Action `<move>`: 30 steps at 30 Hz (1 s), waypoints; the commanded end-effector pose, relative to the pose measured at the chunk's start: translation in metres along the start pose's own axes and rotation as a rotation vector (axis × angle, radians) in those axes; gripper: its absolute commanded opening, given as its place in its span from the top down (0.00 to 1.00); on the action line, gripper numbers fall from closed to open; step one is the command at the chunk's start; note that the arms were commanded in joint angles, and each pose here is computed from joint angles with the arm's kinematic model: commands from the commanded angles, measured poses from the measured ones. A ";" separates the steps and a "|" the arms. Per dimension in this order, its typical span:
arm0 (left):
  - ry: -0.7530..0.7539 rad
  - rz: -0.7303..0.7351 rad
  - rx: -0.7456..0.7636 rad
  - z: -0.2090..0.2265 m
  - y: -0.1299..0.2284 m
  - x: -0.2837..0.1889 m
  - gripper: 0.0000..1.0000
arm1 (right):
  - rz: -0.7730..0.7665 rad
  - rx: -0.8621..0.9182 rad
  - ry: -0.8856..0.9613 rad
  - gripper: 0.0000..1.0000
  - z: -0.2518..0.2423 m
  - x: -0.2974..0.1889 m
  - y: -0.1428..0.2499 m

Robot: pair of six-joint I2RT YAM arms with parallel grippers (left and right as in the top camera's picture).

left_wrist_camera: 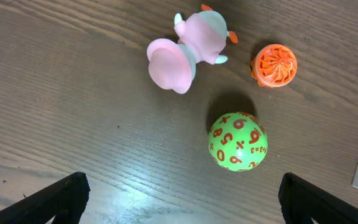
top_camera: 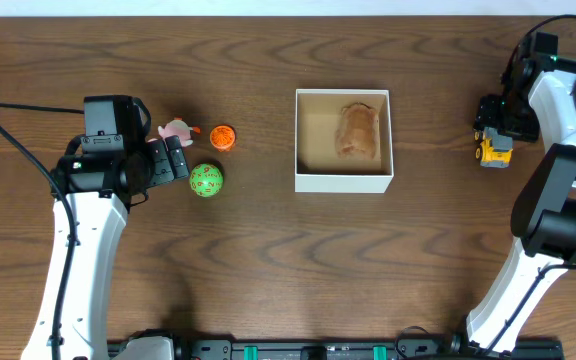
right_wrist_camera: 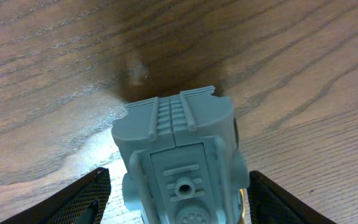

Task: Pack container
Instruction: 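Move the right gripper to the yellow toy truck and grasp it, then carry the truck into the box beside the bear and release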

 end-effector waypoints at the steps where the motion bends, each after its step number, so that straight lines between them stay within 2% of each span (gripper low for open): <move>1: 0.004 -0.006 -0.006 -0.001 -0.004 -0.002 0.02 | 0.005 0.005 -0.025 0.29 -0.001 0.003 0.001; 5: 0.004 -0.005 -0.006 -0.001 -0.004 -0.002 0.02 | 0.005 0.005 -0.026 0.36 -0.001 0.004 0.001; 8: 0.004 -0.006 -0.006 -0.001 -0.004 -0.002 0.02 | 0.011 0.005 -0.027 0.50 -0.001 0.004 0.002; 12: 0.004 -0.005 -0.006 -0.001 -0.004 -0.002 0.02 | 0.024 0.004 -0.029 0.62 0.000 0.004 0.004; 17: 0.004 -0.005 -0.006 -0.001 -0.004 -0.002 0.02 | 0.001 0.003 -0.031 0.69 0.001 -0.007 0.003; 23: 0.004 -0.005 -0.006 -0.001 -0.004 -0.002 0.02 | -0.162 -0.040 -0.051 0.81 0.019 -0.080 -0.004; 25: 0.004 -0.006 -0.006 -0.001 -0.004 -0.002 0.02 | -0.261 -0.082 -0.078 0.91 0.038 -0.120 -0.004; 28: 0.004 -0.006 -0.006 -0.001 -0.004 -0.002 0.02 | -0.387 -0.156 -0.099 0.99 0.068 -0.167 0.001; 30: 0.004 -0.005 -0.006 -0.001 -0.004 -0.002 0.02 | -0.466 -0.238 -0.114 0.99 0.093 -0.194 0.007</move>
Point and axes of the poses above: each gripper's point midway between its finger pads, its own x axis out along the fingers, its own z axis along the line the jaws close on, y = z × x, the point moved 8 cm from there along -x, back along the fingers, and after that the axes turned 14 degrees about -x, right-handed, at the moved point
